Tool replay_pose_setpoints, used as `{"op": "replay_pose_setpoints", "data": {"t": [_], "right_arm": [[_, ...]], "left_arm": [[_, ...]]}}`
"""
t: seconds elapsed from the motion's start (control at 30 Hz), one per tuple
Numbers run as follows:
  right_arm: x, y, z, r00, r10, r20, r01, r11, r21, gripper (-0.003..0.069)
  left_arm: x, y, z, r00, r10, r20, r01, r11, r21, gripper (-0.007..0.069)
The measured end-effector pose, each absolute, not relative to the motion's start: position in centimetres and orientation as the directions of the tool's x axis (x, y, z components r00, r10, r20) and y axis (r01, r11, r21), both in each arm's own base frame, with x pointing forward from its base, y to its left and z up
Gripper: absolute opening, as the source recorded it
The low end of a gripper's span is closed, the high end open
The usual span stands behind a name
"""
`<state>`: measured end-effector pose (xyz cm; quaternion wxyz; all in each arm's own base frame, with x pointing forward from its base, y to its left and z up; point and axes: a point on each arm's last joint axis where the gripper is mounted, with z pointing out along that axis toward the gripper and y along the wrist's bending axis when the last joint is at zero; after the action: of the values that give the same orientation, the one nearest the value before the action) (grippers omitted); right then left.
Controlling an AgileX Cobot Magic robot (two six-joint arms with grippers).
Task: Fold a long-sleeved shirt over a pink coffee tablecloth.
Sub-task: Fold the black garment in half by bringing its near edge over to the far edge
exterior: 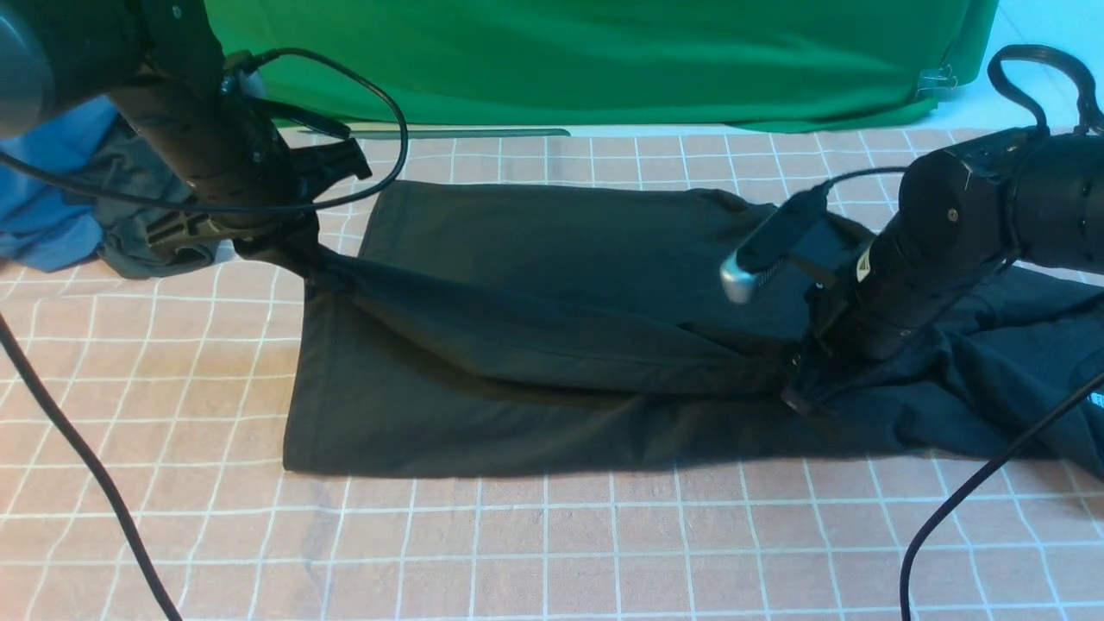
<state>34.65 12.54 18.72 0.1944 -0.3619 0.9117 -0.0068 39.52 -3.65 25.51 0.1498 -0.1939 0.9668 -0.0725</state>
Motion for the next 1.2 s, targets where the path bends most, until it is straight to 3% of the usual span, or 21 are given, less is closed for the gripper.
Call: {"op": "replay_pose_setpoints", "data": {"t": [0.07,0.2,0.27,0.57,0.73,0.9,1.2], "right_arm": [[34.8,12.6,18.8,-0.659,-0.655,-0.369,-0.650,0.743,-0.157,0.0438],[35.3,12.8,19.3,-0.646,-0.648,-0.402,-0.643,0.747,-0.171,0.0134],[35.5,12.8,19.6,-0.640,-0.648,-0.413,-0.642,0.746,-0.176,0.0071],[37.2,13.1,22.2,-0.592,-0.656,-0.468,-0.640,0.736,-0.222,0.0067],[39.1,11.4,24.4,-0.593,-0.608,-0.528,-0.578,0.778,-0.247,0.0067],[40.8,9.3,25.1,-0.616,-0.558,-0.555,-0.519,0.818,-0.248,0.0067],[44.3,8.8,22.4,-0.640,-0.530,-0.556,-0.490,0.839,-0.236,0.0067]], "left_arm": [[39.5,-3.6,25.5,-0.880,-0.397,-0.262,-0.353,0.914,-0.198,0.0030],[39.5,-3.7,25.5,-0.880,-0.397,-0.261,-0.353,0.914,-0.200,0.0030],[39.6,-3.7,25.6,-0.878,-0.399,-0.263,-0.353,0.913,-0.205,0.0030],[40.6,-3.9,27.9,-0.836,-0.441,-0.328,-0.366,0.892,-0.268,0.0030],[41.8,-3.8,28.9,-0.786,-0.476,-0.396,-0.369,0.874,-0.318,0.0030],[43.6,-3.7,27.8,-0.757,-0.509,-0.409,-0.385,0.854,-0.350,0.0030],[46.3,-3.8,24.8,-0.706,-0.564,-0.429,-0.406,0.818,-0.408,0.0030]]}}
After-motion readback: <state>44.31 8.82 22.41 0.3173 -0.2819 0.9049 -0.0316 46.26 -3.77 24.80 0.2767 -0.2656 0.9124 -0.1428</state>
